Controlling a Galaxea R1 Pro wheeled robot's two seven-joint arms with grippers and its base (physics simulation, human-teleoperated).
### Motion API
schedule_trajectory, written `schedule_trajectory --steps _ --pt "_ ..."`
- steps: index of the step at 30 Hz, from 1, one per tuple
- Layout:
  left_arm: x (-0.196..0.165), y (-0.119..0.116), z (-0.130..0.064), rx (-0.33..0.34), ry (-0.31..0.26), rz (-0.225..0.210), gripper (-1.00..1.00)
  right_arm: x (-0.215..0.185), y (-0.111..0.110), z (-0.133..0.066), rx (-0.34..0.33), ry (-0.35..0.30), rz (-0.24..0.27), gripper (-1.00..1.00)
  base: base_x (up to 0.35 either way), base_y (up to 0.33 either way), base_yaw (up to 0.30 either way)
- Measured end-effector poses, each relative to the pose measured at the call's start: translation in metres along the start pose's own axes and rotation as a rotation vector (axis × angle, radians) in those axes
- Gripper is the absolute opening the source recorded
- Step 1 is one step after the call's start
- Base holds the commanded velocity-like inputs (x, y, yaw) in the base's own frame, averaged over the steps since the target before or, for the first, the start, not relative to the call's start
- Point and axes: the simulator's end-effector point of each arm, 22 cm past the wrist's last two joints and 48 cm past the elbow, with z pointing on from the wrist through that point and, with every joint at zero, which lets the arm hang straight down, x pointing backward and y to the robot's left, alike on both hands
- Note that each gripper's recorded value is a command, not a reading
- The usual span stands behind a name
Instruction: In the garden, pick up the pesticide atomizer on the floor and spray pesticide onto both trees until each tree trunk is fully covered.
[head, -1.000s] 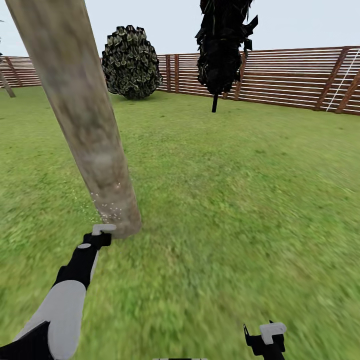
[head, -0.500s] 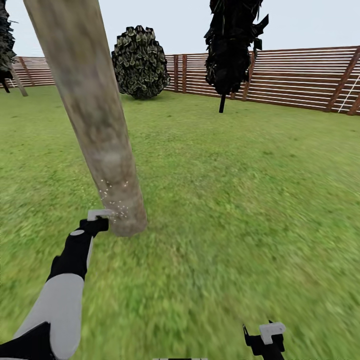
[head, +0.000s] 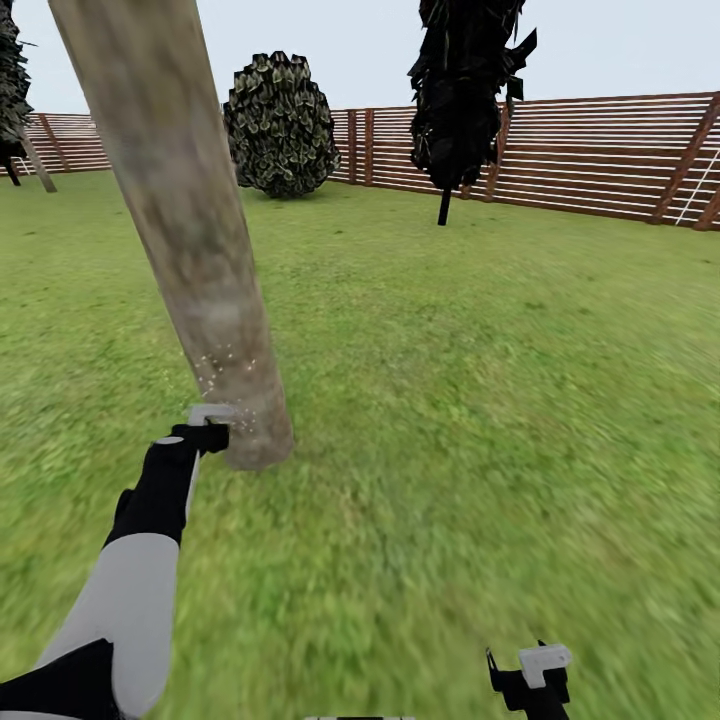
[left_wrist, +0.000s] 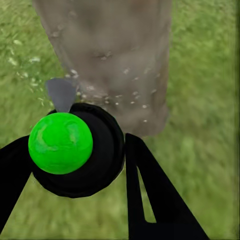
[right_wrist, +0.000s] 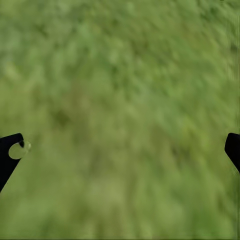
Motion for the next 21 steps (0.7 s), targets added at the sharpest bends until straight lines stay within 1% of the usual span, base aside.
schedule_trajectory --steps 3,9,13,16,20,21 --pt "0.001 -0.001 0.0 0.0 0.004 -0.001 -1.0 0.0 0.0 0.0 0.0 0.0 0.0 1.0 0.149 -0.221 0.103" --pt "0.006 0.004 0.001 -0.008 0.013 0.0 -1.0 0.0 0.001 0.0 -0.001 0.0 0.001 1.0 0.182 -0.222 0.263" --pt "0.013 0.01 0.002 -0.015 0.026 0.006 -1.0 0.0 0.0 0.0 0.001 0.0 0.001 1.0 0.226 -0.19 0.039" --pt "0.016 0.003 0.003 -0.004 0.035 0.009 -1.0 0.0 -0.001 0.0 0.003 0.0 0.001 1.0 0.154 -0.236 0.003" --pt "0.056 -0.012 0.011 0.03 0.121 0.014 -1.0 0.0 -0.002 0.0 0.004 0.001 0.001 1.0 0.078 -0.259 0.0" --pt "0.071 -0.016 0.013 0.04 0.152 0.017 -1.0 0.0 -0.001 0.0 0.003 0.001 0.001 1.0 0.01 -0.272 0.0"
